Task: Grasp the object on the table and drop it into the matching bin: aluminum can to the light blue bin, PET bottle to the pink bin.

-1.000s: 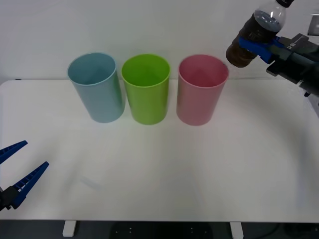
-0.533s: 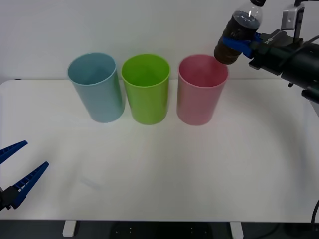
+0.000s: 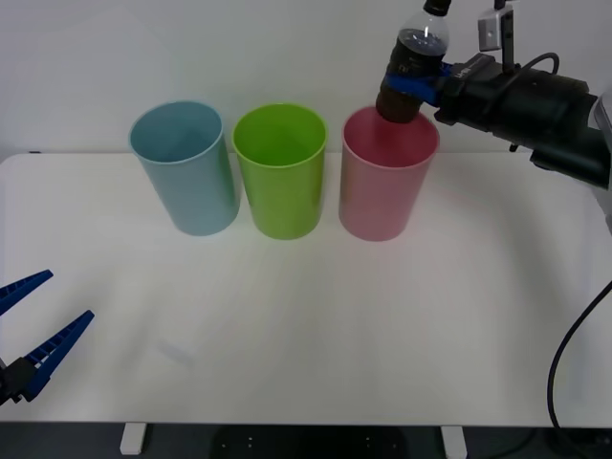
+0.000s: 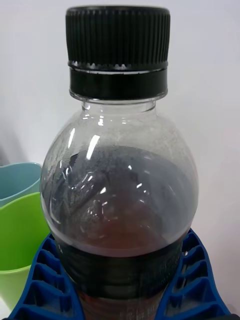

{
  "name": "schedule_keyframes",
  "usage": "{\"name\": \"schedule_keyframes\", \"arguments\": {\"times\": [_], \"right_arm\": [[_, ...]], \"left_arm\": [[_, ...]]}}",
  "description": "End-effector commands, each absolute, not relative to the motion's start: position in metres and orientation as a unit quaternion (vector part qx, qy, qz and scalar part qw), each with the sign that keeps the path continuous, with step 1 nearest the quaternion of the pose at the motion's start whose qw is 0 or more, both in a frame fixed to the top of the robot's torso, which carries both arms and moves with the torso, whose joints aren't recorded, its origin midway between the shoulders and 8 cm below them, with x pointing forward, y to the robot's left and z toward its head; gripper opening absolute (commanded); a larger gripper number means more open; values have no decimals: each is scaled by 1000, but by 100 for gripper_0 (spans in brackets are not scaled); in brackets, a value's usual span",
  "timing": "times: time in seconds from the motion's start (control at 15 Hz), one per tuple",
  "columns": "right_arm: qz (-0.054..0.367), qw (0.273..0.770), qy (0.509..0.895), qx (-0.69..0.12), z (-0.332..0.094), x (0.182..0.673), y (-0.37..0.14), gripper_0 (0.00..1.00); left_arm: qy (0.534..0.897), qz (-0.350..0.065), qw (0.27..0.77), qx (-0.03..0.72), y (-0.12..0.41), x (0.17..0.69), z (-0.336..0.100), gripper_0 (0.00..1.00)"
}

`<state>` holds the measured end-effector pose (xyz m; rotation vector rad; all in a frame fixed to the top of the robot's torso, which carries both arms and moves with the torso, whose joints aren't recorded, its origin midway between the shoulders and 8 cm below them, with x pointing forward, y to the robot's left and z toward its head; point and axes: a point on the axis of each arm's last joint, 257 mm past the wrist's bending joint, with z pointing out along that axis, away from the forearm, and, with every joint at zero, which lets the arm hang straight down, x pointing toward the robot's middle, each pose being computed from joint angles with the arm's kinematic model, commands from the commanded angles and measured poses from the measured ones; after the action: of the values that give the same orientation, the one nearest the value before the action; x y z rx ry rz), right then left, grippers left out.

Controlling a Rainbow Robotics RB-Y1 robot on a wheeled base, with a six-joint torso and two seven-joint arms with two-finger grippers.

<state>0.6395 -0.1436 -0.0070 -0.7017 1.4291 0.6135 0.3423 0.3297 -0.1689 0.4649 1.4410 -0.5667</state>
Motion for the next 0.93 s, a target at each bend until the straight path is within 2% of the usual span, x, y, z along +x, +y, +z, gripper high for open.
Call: {"name": "schedule_keyframes", "arguments": {"times": [0.07,0.33,0.4,0.47,0.53,0.93], "right_arm": [[271,655,632,-315,-11,639,-139,3],[267,655,630,-320,-11,639,-137,6],[266,657,629,-321,-11,639,-139,17],[265,657,628,-322,-11,639,-138,69],[265,657,628,-323,-11,638,-139,100],[269,658,623,-327,-7,635,-144,100]], "left_arm": [[645,-253,691,208,330,342,-169,100],[645,-253,691,208,330,342,-169,100],[645,-253,691,208,330,342,-169,100],[645,-253,691,208,330,342,-169,100],[645,-253,691,208,330,342,-169,100],[645,-253,691,208,330,342,-169,100]]}}
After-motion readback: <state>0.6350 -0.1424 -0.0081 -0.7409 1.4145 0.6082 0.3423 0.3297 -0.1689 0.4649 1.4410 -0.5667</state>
